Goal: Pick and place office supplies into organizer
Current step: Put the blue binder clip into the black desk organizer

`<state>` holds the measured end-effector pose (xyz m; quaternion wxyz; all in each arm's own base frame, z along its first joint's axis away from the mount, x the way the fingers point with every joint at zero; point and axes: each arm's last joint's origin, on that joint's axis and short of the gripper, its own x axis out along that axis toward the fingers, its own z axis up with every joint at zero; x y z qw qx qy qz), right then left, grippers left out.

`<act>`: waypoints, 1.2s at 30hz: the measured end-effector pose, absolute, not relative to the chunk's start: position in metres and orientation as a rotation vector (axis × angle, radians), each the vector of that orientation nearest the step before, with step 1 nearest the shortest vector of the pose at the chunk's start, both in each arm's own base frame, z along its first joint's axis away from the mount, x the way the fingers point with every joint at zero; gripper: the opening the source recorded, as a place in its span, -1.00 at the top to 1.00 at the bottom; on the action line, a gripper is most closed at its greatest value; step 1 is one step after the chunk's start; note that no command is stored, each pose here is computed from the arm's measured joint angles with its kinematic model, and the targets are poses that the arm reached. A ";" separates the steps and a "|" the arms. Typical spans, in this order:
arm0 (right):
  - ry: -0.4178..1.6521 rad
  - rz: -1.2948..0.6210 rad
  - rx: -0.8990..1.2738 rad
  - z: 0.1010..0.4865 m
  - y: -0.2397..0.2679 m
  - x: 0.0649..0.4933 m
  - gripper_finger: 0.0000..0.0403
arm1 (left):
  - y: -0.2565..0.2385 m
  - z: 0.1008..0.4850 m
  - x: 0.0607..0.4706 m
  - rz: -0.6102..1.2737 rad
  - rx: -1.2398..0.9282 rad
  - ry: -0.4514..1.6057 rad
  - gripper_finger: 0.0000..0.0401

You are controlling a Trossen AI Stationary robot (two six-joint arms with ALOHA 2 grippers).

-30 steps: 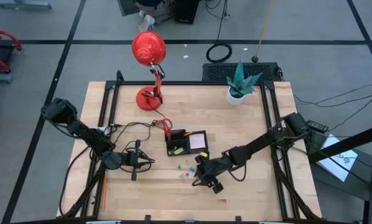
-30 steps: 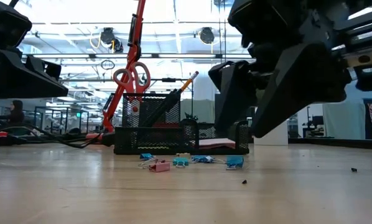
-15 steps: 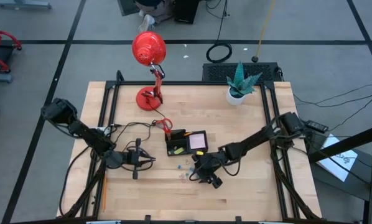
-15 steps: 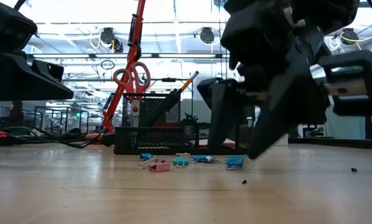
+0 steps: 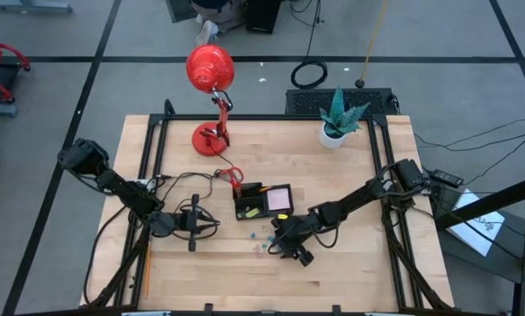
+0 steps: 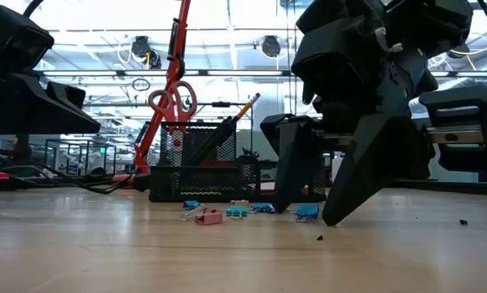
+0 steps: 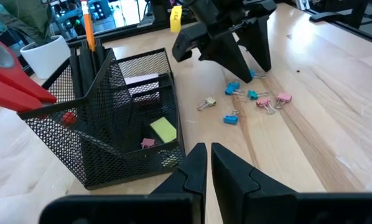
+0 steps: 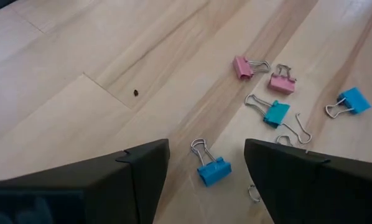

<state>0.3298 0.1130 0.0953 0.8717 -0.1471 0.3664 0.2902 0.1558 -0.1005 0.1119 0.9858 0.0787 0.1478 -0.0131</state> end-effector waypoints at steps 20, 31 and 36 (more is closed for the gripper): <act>0.806 0.564 -0.243 0.085 0.110 0.319 0.54 | -0.101 0.112 0.156 -0.026 0.142 0.297 0.85; 0.742 0.525 -0.176 0.095 0.111 0.323 0.70 | -0.101 0.112 0.156 -0.025 0.129 0.297 0.85; 0.709 0.495 -0.167 0.106 0.110 0.323 0.64 | -0.101 0.112 0.156 -0.022 0.113 0.301 0.85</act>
